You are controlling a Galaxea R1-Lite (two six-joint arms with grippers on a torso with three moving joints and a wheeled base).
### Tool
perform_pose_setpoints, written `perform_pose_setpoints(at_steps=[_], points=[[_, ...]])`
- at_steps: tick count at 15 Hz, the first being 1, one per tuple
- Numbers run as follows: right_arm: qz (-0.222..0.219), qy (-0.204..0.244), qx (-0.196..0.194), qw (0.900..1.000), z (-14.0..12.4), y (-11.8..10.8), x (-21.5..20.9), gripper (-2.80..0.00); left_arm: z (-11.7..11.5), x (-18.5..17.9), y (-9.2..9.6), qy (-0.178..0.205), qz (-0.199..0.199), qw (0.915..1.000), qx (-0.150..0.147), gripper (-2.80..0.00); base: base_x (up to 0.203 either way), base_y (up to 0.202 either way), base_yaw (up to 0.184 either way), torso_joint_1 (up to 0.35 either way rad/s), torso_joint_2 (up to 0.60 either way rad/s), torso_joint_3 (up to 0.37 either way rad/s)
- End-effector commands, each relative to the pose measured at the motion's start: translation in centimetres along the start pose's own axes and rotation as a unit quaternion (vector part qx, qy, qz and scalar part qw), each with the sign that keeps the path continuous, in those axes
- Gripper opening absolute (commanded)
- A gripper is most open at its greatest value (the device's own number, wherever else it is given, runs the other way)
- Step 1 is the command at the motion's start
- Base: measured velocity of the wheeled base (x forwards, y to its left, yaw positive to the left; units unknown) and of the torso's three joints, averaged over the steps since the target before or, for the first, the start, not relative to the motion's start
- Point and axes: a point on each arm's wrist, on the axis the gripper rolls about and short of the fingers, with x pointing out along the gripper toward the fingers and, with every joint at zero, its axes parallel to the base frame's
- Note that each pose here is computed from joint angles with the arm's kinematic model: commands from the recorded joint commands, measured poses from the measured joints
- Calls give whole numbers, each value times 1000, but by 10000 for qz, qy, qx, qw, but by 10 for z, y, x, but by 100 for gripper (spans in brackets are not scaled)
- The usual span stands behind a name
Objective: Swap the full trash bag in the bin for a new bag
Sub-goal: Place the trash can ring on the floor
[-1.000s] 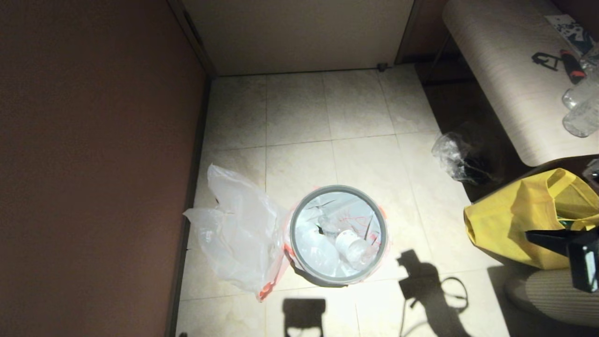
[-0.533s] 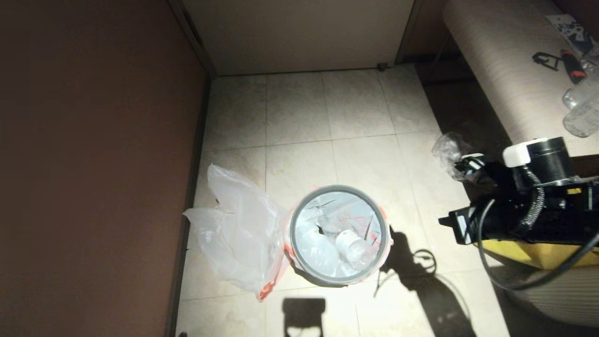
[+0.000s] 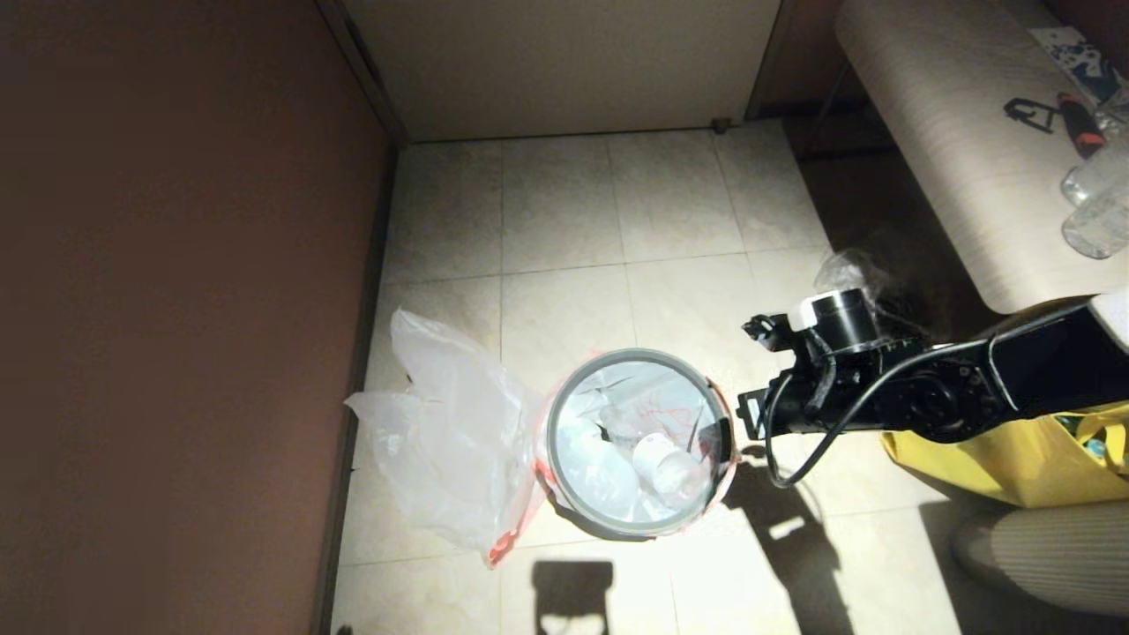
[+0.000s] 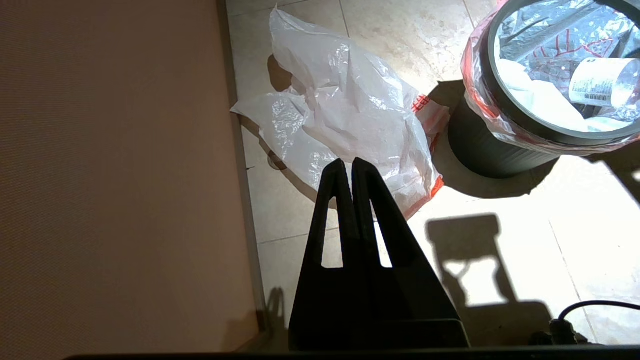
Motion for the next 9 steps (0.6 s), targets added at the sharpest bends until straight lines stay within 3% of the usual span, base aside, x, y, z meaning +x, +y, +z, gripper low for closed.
perform_pose_setpoints(at_steps=[1,8,9], points=[[2,149,-13,9999,-8,0,21,0,0,0,0,7,1,10000,4,-280,0,0,0,0,0,0],[-371,21,-225,9991,-12,6,47,0,0,0,0,9,1,10000,4,-280,0,0,0,0,0,0],[-370,6,-225,9991,-11,6,48,-280,0,0,0,2,1,10000,5,-280,0,0,0,0,0,0]])
